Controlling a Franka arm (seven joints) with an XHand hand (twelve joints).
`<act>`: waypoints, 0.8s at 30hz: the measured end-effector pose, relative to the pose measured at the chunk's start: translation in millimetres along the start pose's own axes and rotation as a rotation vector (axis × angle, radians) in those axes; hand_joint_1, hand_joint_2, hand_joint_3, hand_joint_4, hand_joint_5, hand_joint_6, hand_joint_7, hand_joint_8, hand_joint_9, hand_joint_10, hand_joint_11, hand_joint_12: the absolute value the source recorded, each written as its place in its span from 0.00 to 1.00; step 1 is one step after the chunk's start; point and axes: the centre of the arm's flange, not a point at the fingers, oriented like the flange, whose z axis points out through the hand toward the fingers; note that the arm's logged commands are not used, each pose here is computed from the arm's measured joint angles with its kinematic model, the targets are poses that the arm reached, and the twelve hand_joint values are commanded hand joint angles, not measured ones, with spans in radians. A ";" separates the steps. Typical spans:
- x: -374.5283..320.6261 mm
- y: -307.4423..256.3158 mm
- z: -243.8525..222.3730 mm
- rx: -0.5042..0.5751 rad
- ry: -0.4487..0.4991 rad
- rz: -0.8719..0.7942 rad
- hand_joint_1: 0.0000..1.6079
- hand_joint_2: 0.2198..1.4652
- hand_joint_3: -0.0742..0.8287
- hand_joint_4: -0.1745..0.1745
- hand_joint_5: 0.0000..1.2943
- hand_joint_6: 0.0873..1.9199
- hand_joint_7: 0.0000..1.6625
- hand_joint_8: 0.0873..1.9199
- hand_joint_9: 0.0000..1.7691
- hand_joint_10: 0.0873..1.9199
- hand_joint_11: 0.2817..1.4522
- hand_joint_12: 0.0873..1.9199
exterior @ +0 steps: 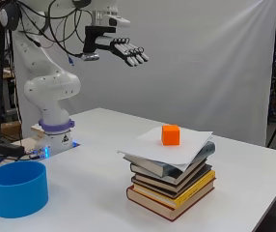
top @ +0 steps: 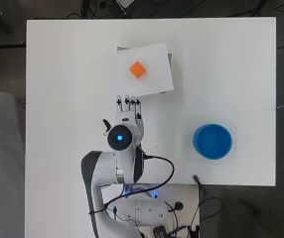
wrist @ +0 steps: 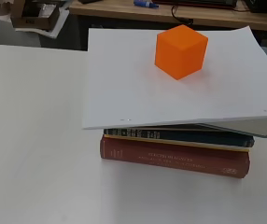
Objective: Teleoperate dual arm-hand system to pick and place objects
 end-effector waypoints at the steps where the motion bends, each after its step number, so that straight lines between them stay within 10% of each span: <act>1: 6.7 0.3 4.4 -0.007 -0.029 0.005 0.00 0.66 0.07 0.70 0.22 0.00 0.24 0.00 0.27 0.00 0.17 0.00; 10: 28.3 13.5 17.9 -0.024 -0.117 0.030 0.00 0.66 0.08 0.70 0.22 0.00 0.23 0.00 0.26 0.00 0.16 0.00; 24: 51.8 120.6 44.3 0.091 0.029 0.109 0.06 0.73 0.09 0.64 0.23 0.00 0.20 0.00 0.26 0.00 0.17 0.00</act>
